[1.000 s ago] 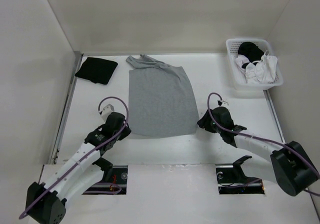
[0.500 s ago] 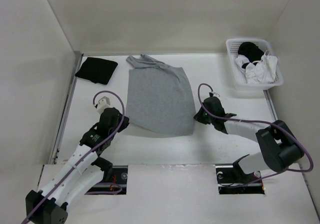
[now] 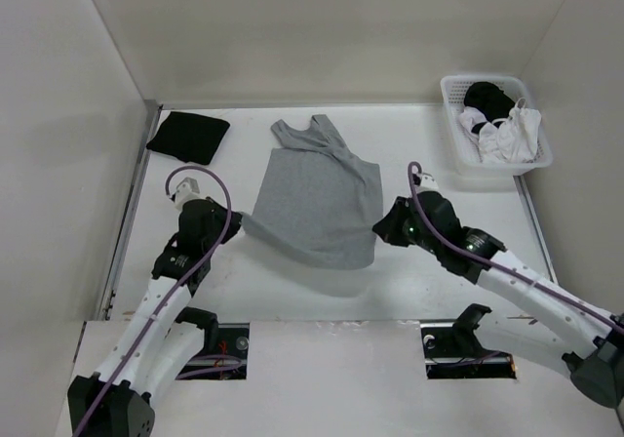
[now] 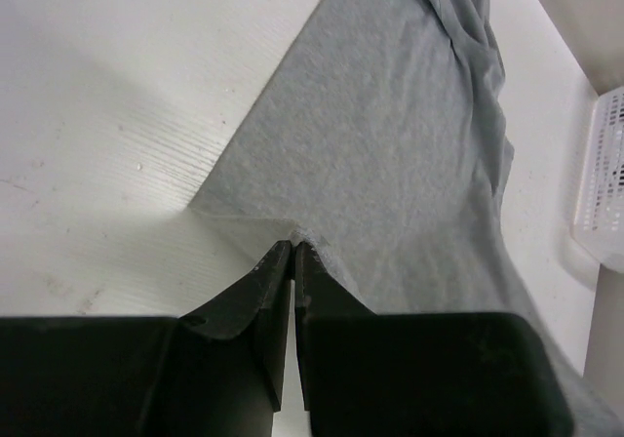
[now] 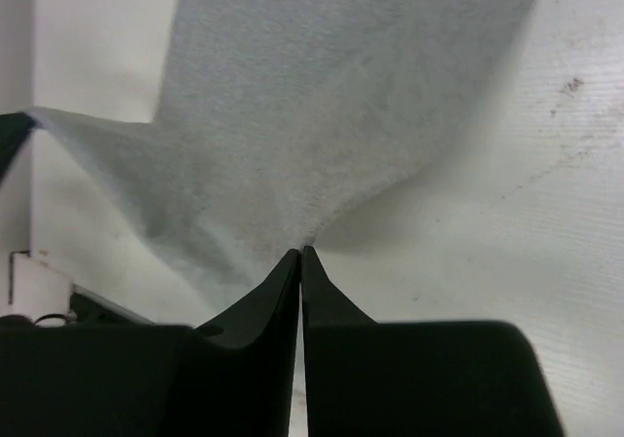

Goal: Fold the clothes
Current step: Flatten the tank top out

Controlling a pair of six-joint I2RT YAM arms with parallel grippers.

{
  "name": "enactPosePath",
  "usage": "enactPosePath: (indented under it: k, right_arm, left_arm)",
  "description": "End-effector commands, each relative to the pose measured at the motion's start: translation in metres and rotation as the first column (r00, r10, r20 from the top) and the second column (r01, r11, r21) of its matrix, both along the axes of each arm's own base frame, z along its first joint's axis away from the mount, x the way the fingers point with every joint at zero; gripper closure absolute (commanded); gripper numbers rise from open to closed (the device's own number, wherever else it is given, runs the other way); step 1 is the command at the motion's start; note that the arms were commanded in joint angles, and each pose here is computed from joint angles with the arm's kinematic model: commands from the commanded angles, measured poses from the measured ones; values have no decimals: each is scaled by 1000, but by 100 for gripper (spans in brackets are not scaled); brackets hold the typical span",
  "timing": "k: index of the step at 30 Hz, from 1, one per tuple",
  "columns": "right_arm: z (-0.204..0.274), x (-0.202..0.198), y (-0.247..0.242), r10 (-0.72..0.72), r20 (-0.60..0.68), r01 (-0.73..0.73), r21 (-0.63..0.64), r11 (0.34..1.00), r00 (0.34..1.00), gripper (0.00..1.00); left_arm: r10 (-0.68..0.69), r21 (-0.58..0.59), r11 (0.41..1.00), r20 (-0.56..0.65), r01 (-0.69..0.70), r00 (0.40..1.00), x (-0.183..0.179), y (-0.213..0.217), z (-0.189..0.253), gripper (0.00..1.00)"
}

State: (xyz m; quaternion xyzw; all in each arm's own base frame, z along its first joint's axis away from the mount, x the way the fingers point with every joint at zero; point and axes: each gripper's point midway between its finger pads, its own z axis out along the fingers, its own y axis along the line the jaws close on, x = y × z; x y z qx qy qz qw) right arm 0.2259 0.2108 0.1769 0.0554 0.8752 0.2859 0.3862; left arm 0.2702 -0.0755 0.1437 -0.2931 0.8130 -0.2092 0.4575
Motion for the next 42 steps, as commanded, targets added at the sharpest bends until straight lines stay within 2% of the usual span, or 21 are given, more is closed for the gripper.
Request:
enactPosePath:
  k: [1,3,6,7,11,16,18,20,21,23,28,32,37,42]
  right_arm:
    - [-42,16,-11,-52,-88,42,-110,993,995,91]
    - [-54,42,-13,-80,-96,71,-94,993,992,84]
    - [-75,69,-14,-97,-116,88,-83,993,989,62]
    - [-80,72,-15,-101,-121,90,-88,992,988,60]
    - [-90,54,-19,-99,-122,85,-112,990,988,60]
    - [-108,-6,-17,-49,-191,25,-124,992,980,78]
    - [-116,-28,-5,-3,-227,-25,-119,993,974,76]
    - [-122,-39,4,15,-246,-45,-116,992,969,67]
    - [-126,-41,6,12,-250,-45,-124,991,968,61]
    - [-130,-41,12,10,-256,-47,-137,990,967,57]
    - [-137,-40,23,8,-266,-61,-191,980,964,55]
    - [-148,-44,26,-3,-294,-76,-257,963,956,58]
    - [-153,-47,29,-17,-312,-72,-274,959,950,61]
    - [-162,-51,19,-68,-326,-55,-352,934,943,70]
  left_arm:
    - [-19,-42,999,97,24,995,15,-2,29,96]
    - [1,-50,999,110,5,994,18,3,32,96]
    - [9,-53,999,100,-3,995,18,5,30,96]
    - [7,-51,999,91,-2,996,17,5,27,96]
    - [16,-40,999,64,-14,998,11,9,14,96]
    - [26,-33,999,41,-24,999,7,12,2,96]
    - [16,-37,999,33,-15,999,7,9,-2,96]
    - [9,-40,999,28,-8,1000,7,6,-4,96]
    - [1,-42,999,28,0,1000,7,3,-5,96]
    - [-12,-42,999,37,13,999,6,0,-1,96]
    - [-28,-48,998,64,31,998,4,-5,6,96]
    - [-37,-55,998,69,40,997,1,-7,5,96]
    - [-47,-57,997,70,51,996,-1,-8,3,96]
    - [-51,-60,997,88,57,995,0,-7,9,96]
